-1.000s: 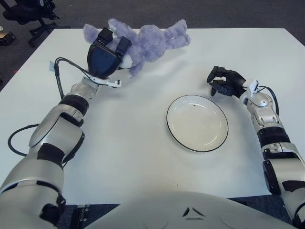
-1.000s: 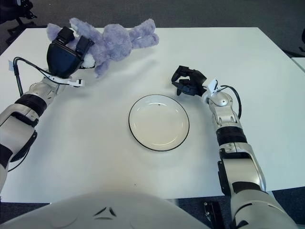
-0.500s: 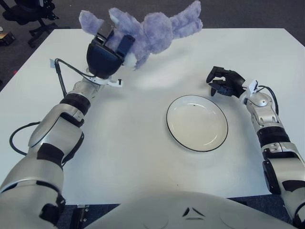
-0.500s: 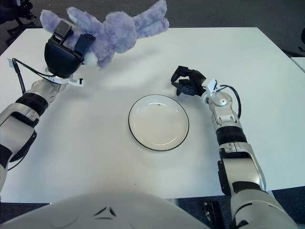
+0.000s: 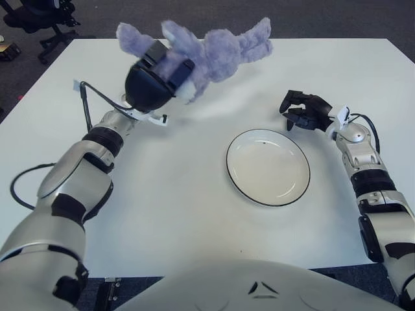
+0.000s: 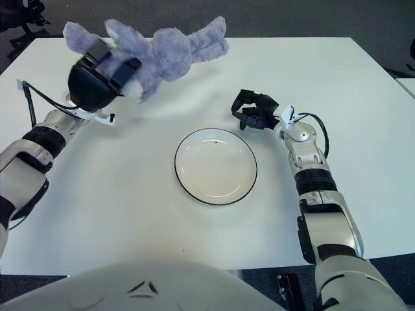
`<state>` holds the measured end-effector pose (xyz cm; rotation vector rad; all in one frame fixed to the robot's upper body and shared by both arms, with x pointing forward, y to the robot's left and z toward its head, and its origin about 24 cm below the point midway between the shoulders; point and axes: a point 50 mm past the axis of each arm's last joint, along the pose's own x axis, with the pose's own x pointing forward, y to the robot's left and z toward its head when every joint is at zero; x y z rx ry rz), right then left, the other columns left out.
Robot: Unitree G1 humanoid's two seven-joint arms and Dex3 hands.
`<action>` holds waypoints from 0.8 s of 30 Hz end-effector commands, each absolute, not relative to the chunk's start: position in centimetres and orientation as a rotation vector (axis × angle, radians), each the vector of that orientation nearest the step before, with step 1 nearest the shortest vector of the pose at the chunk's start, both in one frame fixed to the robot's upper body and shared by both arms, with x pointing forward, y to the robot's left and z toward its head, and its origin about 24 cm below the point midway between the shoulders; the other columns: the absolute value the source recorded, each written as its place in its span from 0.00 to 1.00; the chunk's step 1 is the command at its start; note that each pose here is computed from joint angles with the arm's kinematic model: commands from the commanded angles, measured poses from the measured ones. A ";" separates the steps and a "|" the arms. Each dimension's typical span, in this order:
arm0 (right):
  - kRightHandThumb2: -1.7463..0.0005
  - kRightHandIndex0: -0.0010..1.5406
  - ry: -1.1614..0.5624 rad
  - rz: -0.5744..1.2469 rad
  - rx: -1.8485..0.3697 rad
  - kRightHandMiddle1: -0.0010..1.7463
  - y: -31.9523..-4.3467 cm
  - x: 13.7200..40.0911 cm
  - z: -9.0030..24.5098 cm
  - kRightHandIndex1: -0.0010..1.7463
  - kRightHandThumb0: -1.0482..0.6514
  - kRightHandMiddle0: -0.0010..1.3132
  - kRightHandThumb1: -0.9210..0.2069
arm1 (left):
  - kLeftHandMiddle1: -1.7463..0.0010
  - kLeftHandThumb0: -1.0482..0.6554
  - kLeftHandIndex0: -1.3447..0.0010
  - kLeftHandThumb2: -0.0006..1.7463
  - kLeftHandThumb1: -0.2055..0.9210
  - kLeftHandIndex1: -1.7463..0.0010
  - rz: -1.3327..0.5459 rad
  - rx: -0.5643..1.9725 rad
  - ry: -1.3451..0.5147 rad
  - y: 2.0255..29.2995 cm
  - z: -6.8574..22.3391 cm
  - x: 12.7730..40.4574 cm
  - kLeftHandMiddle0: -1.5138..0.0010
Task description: Put the doll into the plate.
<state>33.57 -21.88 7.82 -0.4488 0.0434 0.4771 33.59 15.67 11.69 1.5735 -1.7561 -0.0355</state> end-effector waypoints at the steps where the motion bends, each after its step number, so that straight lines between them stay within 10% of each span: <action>1: 0.81 0.50 0.232 0.499 -0.448 0.88 -22.2 31.9 3.7 0.73 0.41 0.30 0.00 | 0.00 0.39 0.48 0.04 1.00 0.29 -0.019 1.590 -1.784 16.0 12.7 33.9 0.32; 8: 0.85 0.51 -0.117 0.190 -0.324 0.83 -20.9 32.3 5.8 0.71 0.40 0.36 0.00 | 0.00 0.39 0.70 0.46 0.78 0.03 -0.252 1.690 -1.855 15.8 10.3 33.3 0.40; 24: 0.89 0.41 -0.600 0.160 -0.474 0.78 -18.0 32.8 13.1 0.72 0.61 0.30 0.00 | 0.00 0.39 0.78 0.41 0.87 0.00 -0.369 1.718 -1.835 15.4 9.5 33.6 0.44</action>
